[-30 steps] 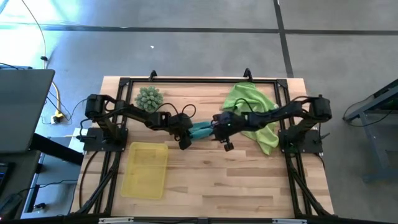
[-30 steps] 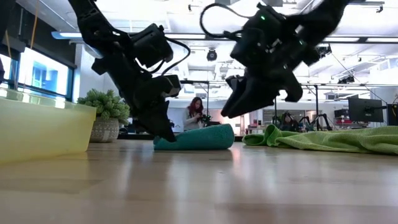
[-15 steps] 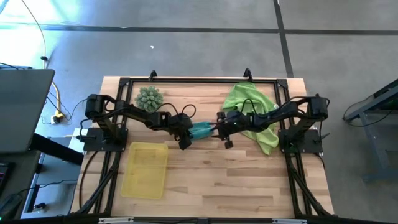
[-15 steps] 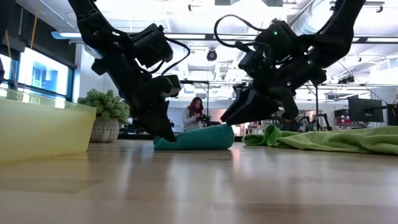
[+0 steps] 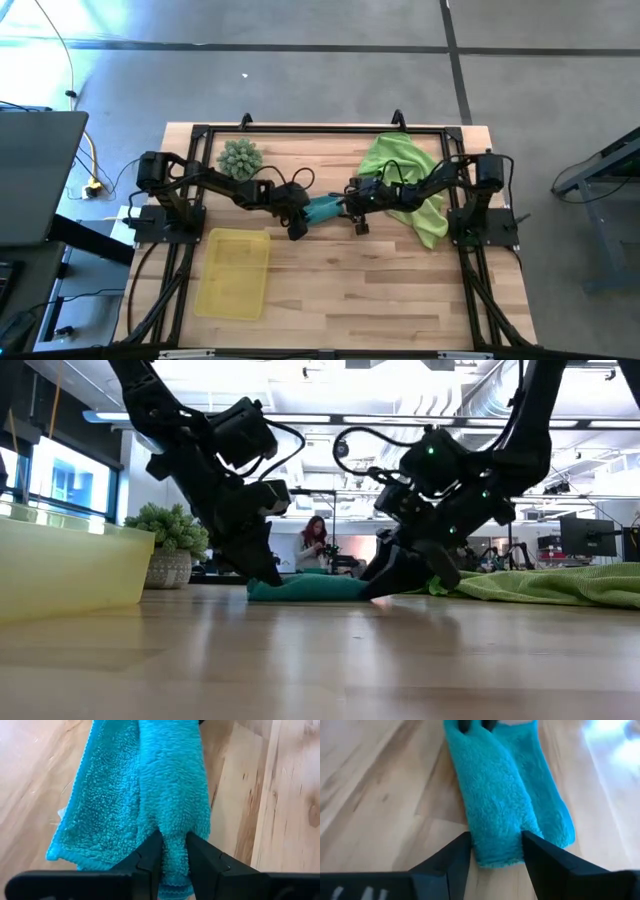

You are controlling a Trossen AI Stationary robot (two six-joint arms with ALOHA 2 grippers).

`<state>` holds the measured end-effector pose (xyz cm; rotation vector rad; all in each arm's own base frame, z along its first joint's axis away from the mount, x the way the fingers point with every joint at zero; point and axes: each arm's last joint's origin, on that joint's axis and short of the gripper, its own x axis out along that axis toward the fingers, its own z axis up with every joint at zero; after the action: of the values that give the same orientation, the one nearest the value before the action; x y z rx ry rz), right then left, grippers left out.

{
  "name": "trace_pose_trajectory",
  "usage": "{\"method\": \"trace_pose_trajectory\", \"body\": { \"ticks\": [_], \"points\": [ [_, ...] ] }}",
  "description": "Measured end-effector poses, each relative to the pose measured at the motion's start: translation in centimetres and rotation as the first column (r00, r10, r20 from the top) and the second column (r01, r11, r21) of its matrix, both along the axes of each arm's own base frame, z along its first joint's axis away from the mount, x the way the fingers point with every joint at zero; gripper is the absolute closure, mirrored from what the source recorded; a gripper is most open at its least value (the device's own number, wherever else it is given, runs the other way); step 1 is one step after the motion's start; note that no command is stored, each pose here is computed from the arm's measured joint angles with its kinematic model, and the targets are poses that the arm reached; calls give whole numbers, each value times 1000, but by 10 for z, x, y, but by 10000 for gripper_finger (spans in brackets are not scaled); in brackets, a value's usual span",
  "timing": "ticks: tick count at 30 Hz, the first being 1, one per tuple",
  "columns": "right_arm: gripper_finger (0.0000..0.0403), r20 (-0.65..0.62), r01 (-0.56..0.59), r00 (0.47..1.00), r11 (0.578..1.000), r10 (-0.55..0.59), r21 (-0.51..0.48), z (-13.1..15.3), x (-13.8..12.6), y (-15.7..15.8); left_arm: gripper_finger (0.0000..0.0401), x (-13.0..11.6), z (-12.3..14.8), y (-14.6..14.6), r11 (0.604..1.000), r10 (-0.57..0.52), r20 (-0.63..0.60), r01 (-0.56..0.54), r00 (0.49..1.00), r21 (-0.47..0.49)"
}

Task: Roll microfiber towels into tight, uniform cylinder then place into a basket
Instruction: Roll the blue towel

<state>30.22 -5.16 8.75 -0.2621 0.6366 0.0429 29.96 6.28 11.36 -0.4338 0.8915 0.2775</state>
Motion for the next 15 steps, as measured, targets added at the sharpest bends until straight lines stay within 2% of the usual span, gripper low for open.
{"method": "trace_pose_trajectory", "body": {
  "ticks": [7, 11, 15],
  "points": [
    [260, -33, 83, 996, 987, -79, 138, -13, -1, -5, 327, -5, 17, -1, 996, -64, 21, 62, 998, 64],
    [297, -52, 109, 993, 980, -102, 169, -14, -1, -4, 320, -10, 28, -3, 990, -91, 7, 89, 996, 105],
    [348, -58, 122, 992, 973, -113, 198, -15, -2, -5, 291, -13, 40, -9, 979, -99, 10, 96, 995, 182]
  ]
}}
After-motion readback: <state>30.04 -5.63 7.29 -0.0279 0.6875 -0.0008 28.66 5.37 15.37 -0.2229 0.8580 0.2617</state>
